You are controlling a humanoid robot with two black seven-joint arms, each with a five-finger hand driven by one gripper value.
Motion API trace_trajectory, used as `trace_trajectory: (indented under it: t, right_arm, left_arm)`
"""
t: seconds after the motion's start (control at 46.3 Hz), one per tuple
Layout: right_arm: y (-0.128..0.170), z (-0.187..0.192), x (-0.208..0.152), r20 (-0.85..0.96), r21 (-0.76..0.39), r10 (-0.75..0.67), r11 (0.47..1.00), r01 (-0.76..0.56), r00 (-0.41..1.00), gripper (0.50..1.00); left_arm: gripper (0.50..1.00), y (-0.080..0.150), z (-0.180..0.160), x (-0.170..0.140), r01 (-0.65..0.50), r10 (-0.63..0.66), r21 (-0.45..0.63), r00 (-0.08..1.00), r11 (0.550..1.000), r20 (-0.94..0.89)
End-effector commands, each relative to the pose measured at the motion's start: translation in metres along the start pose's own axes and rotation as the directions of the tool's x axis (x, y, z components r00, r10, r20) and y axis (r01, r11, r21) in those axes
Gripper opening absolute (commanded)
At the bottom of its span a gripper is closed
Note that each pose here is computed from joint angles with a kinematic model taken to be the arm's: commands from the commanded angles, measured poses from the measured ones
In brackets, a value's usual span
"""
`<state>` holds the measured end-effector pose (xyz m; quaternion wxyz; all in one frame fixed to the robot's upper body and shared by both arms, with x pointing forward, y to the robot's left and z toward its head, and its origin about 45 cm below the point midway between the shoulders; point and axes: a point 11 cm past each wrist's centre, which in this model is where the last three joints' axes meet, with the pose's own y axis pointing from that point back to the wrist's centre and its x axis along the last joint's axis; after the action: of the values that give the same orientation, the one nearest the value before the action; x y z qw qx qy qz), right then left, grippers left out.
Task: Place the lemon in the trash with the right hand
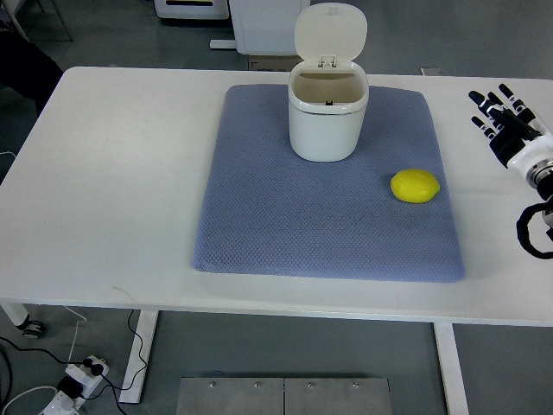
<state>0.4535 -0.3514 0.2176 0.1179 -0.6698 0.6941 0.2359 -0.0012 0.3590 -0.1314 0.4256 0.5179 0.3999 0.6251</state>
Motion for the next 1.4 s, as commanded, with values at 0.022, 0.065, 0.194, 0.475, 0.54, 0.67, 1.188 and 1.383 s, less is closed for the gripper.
trace_trajectory:
  t: [0.022,0.065,0.194,0.475,0.54,0.67,1.188,1.383]
  right_arm:
    - [0.0,0.0,0.001,0.0,0.001,0.002,1.0,-0.002,1.0,1.0]
    - [0.0,0.0,0.001,0.0,0.001,0.002,1.0,-0.002,1.0,1.0]
    - [0.0,-0.001,0.0,0.0,0.002,-0.001,1.0,0.001,1.0,1.0]
    - [0.001,-0.004,0.002,-0.005,0.006,0.001,1.0,-0.001,1.0,1.0]
    - [0.001,-0.005,0.003,-0.006,0.008,-0.001,1.0,0.001,1.0,1.0]
    - [0.001,-0.005,0.004,-0.007,0.007,-0.002,1.0,0.002,1.0,1.0]
    - [0.003,-0.014,0.01,-0.023,0.018,0.004,1.0,-0.004,1.0,1.0]
    - [0.003,-0.014,0.01,-0.025,0.018,0.005,1.0,-0.005,1.0,1.0]
  left_arm:
    - [1.0,0.0,0.001,0.0,0.0,0.0,-0.002,1.0,1.0,0.0]
    - [1.0,0.0,0.001,0.0,0.0,0.0,-0.002,1.0,1.0,0.0]
    - [1.0,0.0,0.002,0.0,0.001,-0.001,-0.004,1.0,1.0,0.003]
    - [1.0,0.0,-0.002,0.0,0.0,0.0,0.003,1.0,1.0,0.0]
    - [1.0,0.0,-0.002,0.0,0.0,0.0,0.003,1.0,1.0,0.0]
    - [1.0,0.0,-0.002,0.0,0.0,0.0,0.003,1.0,1.0,0.0]
    - [1.0,0.0,-0.002,0.0,0.0,0.0,0.003,1.0,1.0,0.0]
    - [1.0,0.0,-0.002,0.0,0.0,0.0,0.003,1.0,1.0,0.0]
